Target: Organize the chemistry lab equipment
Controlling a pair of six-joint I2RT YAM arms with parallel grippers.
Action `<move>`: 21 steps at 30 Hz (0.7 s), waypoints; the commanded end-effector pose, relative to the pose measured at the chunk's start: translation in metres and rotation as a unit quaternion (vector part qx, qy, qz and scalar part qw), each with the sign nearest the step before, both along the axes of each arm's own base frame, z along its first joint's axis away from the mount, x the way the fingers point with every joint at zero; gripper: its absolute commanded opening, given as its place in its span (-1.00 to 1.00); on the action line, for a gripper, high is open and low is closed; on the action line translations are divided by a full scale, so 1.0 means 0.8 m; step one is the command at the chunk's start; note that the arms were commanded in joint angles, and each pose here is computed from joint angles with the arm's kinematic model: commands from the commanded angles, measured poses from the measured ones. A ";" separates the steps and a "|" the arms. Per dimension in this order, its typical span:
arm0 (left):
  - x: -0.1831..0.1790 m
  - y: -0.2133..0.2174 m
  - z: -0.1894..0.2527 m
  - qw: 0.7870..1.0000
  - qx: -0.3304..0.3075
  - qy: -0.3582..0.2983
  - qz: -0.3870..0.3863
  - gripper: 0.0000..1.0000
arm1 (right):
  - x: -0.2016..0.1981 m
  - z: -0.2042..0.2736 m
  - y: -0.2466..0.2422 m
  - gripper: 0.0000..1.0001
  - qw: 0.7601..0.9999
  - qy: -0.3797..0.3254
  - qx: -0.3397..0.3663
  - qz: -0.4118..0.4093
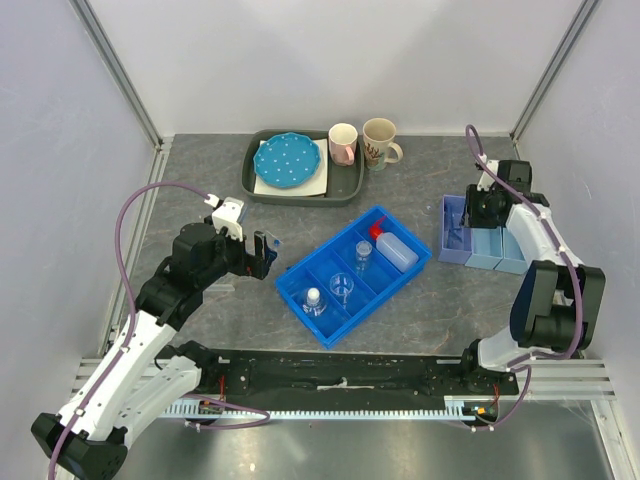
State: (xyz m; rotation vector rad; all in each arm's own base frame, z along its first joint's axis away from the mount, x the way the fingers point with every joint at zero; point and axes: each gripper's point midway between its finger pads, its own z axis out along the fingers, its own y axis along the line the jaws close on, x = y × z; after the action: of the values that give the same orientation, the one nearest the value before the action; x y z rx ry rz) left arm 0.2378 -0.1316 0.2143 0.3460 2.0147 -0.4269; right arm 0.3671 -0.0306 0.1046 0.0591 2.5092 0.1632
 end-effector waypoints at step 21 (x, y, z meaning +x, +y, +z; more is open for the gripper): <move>0.010 0.004 0.012 0.999 -0.002 -0.029 0.013 0.97 | -0.079 0.132 0.046 0.47 0.947 -0.091 -0.066 0.301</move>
State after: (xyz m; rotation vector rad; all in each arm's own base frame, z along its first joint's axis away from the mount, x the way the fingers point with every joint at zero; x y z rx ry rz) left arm 0.2375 -0.1311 0.2135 0.3447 2.0152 -0.4256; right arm 0.3226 0.0027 0.1774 -0.4651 2.3432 0.2653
